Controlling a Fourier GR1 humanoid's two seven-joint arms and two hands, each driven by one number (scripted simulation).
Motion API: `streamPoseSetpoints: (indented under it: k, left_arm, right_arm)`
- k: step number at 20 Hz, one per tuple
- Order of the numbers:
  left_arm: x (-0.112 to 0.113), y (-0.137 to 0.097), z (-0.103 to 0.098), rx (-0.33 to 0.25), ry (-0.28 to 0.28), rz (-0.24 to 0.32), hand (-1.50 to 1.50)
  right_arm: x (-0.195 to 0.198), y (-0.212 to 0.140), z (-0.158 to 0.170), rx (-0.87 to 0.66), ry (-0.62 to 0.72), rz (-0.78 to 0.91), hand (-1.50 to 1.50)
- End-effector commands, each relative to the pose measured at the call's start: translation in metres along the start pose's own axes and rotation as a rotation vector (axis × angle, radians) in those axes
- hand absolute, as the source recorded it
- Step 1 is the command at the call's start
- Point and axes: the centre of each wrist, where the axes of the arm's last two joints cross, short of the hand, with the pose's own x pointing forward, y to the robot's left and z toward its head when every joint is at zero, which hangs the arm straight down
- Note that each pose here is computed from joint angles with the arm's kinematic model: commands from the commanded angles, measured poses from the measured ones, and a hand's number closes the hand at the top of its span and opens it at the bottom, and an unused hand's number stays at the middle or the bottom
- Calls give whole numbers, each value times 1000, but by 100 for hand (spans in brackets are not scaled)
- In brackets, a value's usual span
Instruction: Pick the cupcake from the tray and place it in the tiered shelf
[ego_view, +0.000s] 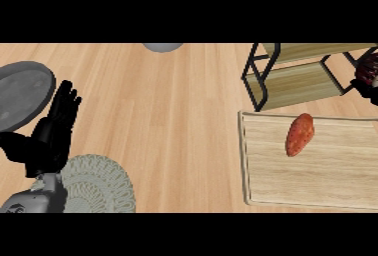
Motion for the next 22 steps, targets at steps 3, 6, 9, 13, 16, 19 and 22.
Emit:
streamPoseSetpoints:
  k: [3,6,9,13,16,19,22]
  left_arm:
    - [1,-2,13,-7,-20,5,0]
    - [12,-3,8,-12,-2,9,0]
    - [-4,-2,-5,-27,-1,-5,0]
    - [-15,5,7,-7,15,5,0]
    - [0,9,4,2,-16,-2,0]
    - [-11,11,7,-26,-4,13,0]
    - [7,20,-12,-2,1,7,0]
  right_arm:
    - [-3,28,-37,-37,-8,-16,150]
    - [-15,32,-60,-59,-12,-22,150]
    - [-41,42,-75,-69,-24,-59,150]
    - [-28,68,-87,-62,-47,-39,150]
    - [-38,75,-94,-75,-15,-25,150]
    - [-36,84,-101,-84,55,-174,150]
    - [-62,87,-103,-19,60,-173,-150]
